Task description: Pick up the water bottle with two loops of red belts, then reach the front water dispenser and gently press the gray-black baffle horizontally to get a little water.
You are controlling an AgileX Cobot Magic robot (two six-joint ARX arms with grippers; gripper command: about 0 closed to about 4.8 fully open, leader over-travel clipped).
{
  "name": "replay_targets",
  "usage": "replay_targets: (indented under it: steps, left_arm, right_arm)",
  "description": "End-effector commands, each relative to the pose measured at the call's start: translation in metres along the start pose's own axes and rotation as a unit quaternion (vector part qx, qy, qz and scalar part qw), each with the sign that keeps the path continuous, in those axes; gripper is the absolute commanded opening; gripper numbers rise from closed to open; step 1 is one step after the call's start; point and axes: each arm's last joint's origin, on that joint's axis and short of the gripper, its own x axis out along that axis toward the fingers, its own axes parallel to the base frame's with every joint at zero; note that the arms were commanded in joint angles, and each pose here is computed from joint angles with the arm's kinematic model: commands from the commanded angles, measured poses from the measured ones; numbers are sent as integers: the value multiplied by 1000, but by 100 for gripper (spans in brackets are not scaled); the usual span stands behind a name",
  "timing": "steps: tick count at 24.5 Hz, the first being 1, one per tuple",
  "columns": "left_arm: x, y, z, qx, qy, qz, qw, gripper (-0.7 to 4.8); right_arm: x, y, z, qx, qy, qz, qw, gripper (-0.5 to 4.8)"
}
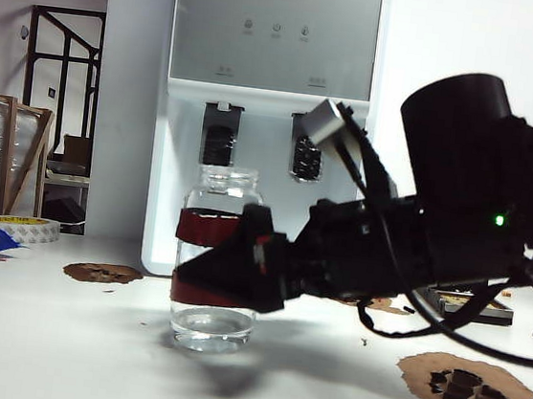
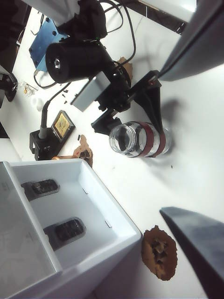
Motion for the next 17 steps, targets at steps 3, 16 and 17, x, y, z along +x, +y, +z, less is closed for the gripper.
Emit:
replay_targets:
  steps: [3, 16, 17]
  left_arm:
    - [-1, 0, 2, 5, -5, -2, 1000, 433]
    - [-1, 0, 4, 8, -13, 0, 1000, 433]
    - [-1, 0, 4, 8, -13, 0, 1000, 433]
  right_arm:
    - [-11, 4, 10, -11, -16, -23, 1000, 418]
    - [-56, 21, 10, -29, -7, -112, 993, 398]
    - [-58, 21, 12, -29, -8, -117, 993, 398]
